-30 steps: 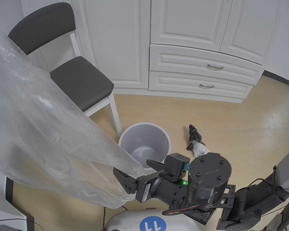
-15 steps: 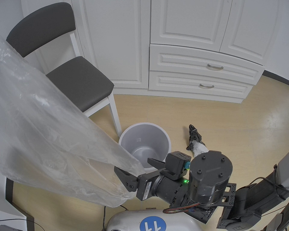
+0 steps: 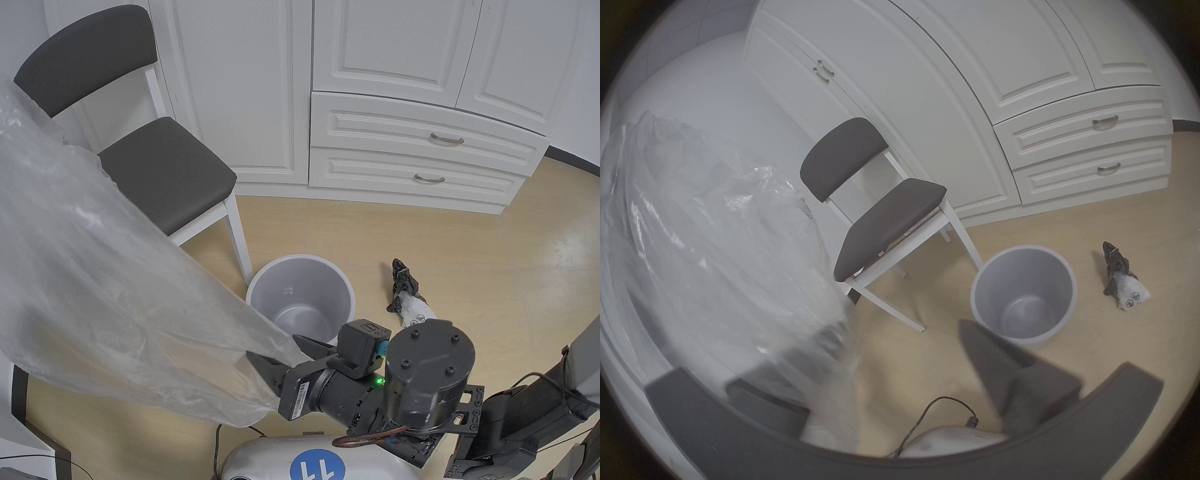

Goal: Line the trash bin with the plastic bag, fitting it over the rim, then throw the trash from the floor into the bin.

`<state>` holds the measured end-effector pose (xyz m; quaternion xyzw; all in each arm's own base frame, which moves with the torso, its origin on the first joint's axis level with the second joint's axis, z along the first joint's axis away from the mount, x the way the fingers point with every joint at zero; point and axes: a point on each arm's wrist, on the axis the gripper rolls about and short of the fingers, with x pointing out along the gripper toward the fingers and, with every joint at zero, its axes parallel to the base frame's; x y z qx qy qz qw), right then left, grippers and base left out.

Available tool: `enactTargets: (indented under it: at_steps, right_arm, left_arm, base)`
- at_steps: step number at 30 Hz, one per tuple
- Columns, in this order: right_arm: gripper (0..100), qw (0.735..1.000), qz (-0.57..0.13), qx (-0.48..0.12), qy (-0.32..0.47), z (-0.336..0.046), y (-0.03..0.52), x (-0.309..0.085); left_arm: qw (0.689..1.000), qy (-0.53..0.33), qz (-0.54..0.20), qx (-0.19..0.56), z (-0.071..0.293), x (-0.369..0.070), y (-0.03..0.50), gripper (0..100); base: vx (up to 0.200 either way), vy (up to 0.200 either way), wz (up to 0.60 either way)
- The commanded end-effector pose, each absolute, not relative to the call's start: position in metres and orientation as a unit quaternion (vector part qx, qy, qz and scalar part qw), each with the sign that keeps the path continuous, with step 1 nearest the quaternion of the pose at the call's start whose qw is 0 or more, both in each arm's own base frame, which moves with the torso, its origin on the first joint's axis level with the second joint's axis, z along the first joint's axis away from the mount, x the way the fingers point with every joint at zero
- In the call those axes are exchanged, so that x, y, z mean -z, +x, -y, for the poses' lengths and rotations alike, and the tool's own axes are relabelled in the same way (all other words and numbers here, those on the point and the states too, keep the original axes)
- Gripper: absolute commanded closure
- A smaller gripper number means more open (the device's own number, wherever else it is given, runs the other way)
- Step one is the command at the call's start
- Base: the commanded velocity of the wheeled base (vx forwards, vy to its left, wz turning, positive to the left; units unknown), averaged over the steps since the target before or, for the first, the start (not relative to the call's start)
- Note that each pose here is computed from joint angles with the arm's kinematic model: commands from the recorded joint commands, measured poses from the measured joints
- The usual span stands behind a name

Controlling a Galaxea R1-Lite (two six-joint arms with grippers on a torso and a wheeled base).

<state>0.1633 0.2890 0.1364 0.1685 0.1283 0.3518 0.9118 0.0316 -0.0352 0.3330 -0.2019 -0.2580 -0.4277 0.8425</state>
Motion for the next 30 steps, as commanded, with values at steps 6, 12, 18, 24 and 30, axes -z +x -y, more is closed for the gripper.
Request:
enactTargets:
  at_steps: [6, 12, 18, 24, 30]
  right_arm:
    - [100, 0.908, -0.102, -0.358, 0.191, -0.29, 0.164, -0.141]
    - [100, 0.91, -0.091, -0.353, 0.196, -0.285, 0.167, -0.148]
    - [100, 0.923, -0.068, -0.335, 0.174, -0.27, 0.176, -0.159]
    - [100, 0.945, -0.027, -0.307, 0.112, -0.242, 0.183, -0.174]
    - [100, 0.951, -0.009, -0.29, 0.106, -0.219, 0.181, -0.198]
  left_arm:
    - [0.845, -0.2, 0.247, 0.429, 0.039, -0.33, 0.035, 100]
    - [0.85, -0.195, 0.234, 0.431, 0.044, -0.325, 0.04, 100]
    - [0.852, -0.191, 0.225, 0.432, 0.045, -0.323, 0.04, 100]
    - [0.862, -0.173, 0.198, 0.433, 0.049, -0.315, 0.044, 100]
    - [0.884, -0.122, 0.133, 0.43, 0.055, -0.3, 0.05, 100]
  base:
    - [0.0, 0.0, 0.0]
    - [0.0, 0.0, 0.0]
    - [0.0, 0.0, 0.0]
    - [0.0, 0.0, 0.0]
    - [0.0, 0.0, 0.0]
